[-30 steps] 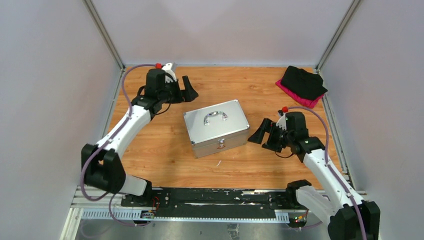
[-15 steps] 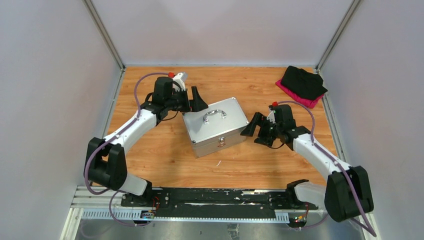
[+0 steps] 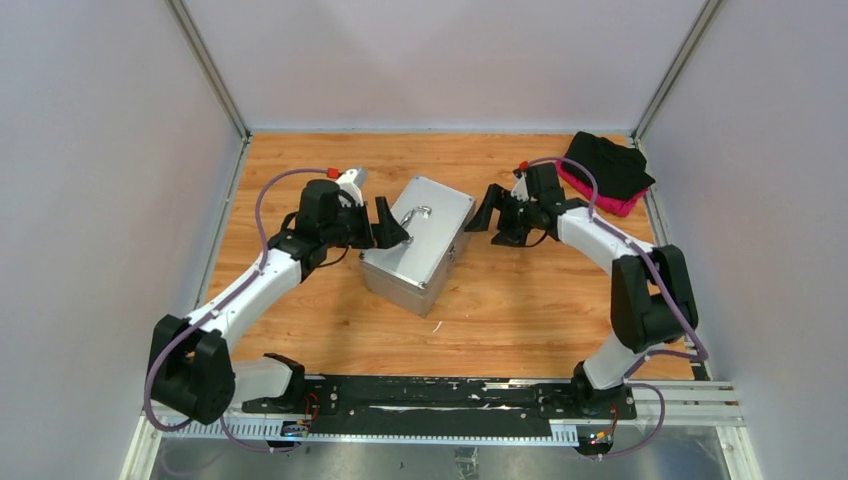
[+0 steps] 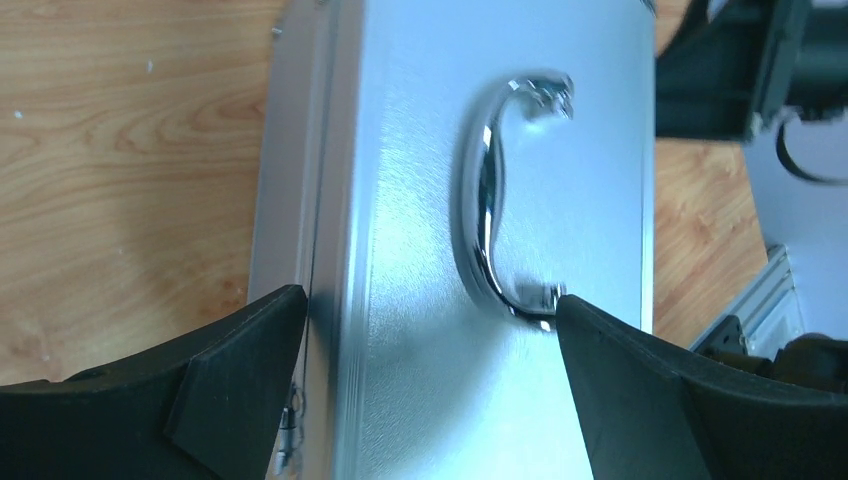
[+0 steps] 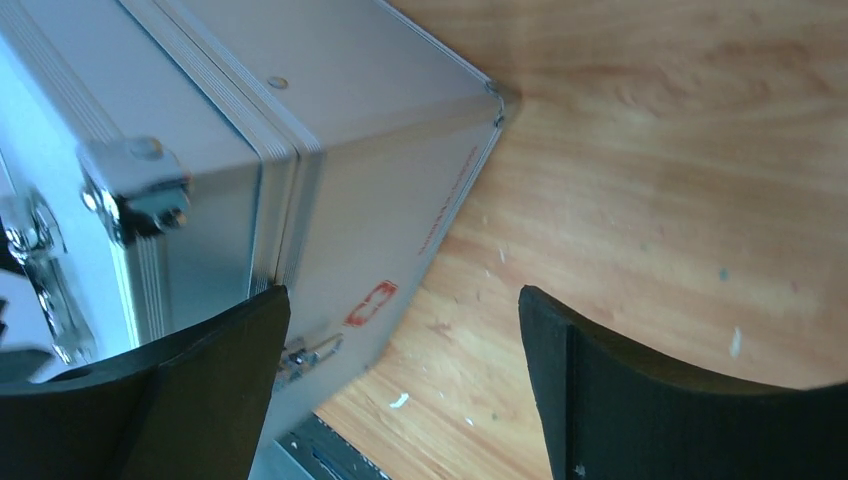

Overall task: Organize the medicine kit
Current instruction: Adjust the medicine box at the center of the board.

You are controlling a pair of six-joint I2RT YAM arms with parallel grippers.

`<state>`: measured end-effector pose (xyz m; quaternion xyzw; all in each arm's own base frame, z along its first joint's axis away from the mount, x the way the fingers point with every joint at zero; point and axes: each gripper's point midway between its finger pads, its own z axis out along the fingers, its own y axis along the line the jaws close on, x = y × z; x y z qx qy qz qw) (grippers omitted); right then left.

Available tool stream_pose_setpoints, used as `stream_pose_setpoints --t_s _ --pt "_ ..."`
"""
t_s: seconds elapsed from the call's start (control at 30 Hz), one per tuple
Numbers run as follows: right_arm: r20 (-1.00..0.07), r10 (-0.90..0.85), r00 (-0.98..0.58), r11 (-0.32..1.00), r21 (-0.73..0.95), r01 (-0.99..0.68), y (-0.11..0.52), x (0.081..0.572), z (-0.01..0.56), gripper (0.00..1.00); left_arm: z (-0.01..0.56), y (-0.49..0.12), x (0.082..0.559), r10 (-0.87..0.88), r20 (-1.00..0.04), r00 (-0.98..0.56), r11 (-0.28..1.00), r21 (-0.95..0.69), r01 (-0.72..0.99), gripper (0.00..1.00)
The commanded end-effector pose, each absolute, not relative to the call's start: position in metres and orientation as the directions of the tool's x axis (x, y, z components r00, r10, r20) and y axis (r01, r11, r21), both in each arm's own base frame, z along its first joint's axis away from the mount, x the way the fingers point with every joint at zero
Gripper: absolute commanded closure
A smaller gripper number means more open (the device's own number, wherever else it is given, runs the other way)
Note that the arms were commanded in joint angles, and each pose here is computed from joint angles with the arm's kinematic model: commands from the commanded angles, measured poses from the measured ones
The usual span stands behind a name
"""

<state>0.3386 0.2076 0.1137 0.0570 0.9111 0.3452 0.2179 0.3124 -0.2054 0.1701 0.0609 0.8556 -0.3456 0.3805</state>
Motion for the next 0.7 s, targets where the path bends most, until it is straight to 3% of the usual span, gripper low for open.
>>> stream_pose_setpoints --t_s 0.0,0.23,0.43,0.67 --pt "-0.365 0.187 -0.912 0.694 0.706 -0.14 0.236 0.357 0.126 0.11 0.181 -0.22 0.278 -0.117 -0.701 -0.704 0.731 -0.54 0.416 0.0" --pt "-0.366 0.188 -0.911 0.705 0.696 -0.134 0.239 0.369 0.119 0.12 0.178 -0.224 0.25 -0.113 -0.7 -0.705 0.727 -0.543 0.422 0.0" --pt "-0.392 0.359 -0.847 0.759 0.651 0.02 0.19 0.357 0.111 0.11 0.18 -0.193 0.259 -0.122 -0.739 -0.662 0.839 -0.433 0.329 0.0" --pt "-0.369 0.507 -0.779 0.668 0.739 0.085 0.176 0.313 0.116 0.11 0.207 -0.183 0.278 -0.124 -0.786 -0.605 0.879 -0.37 0.301 0.0"
